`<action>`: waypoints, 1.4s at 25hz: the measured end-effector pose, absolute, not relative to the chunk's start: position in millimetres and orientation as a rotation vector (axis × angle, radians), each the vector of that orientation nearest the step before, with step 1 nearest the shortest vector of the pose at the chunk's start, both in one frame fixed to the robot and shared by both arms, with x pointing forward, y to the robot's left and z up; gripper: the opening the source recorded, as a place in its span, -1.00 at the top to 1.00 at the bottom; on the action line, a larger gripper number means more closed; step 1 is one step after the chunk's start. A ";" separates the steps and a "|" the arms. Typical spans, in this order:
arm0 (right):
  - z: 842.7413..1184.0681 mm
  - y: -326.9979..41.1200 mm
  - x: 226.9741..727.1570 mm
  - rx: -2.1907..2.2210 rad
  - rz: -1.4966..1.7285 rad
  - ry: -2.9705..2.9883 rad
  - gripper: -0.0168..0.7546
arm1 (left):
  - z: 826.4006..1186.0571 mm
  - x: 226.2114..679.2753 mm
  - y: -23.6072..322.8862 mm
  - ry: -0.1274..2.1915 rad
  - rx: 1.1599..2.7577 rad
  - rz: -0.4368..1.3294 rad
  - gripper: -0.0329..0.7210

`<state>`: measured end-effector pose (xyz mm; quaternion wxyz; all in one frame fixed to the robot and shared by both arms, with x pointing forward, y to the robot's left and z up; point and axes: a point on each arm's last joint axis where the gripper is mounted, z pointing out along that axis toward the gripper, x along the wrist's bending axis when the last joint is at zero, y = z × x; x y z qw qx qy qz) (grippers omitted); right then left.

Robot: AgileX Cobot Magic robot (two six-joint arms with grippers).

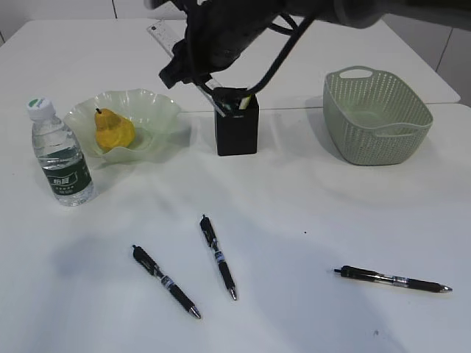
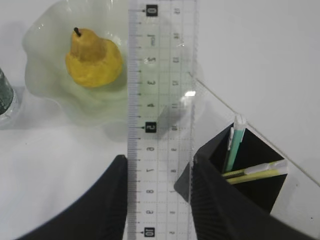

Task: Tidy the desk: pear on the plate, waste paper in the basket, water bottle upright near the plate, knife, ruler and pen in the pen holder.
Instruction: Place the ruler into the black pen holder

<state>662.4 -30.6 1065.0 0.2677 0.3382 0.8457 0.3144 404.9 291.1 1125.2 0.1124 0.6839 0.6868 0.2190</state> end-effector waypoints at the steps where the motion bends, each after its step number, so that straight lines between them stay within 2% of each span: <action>1: 1060.9 -33.0 660.5 0.906 0.863 2.271 0.17 | 1125.2 404.9 291.1 2.016 2.007 0.643 -0.15; 8: 1054.8 -54.5 641.3 0.799 1.129 2.027 0.17 | 1125.2 404.9 291.1 2.016 2.007 0.643 -0.15; 13: 1037.2 -58.8 637.1 0.745 1.246 1.910 0.17 | 1125.2 404.9 291.1 2.016 2.007 0.643 -0.15; 17: 1030.2 -66.7 646.1 0.803 1.293 1.838 0.17 | 1125.2 404.9 291.1 2.016 2.007 0.643 -0.15; 23: 1025.1 -98.4 667.1 1.007 1.328 1.700 0.17 | 1125.2 404.9 291.1 2.016 2.007 0.642 -0.15; 35: 1013.5 -90.3 683.7 0.947 1.332 1.677 0.17 | 1125.1 404.8 290.8 2.015 2.006 0.637 -0.15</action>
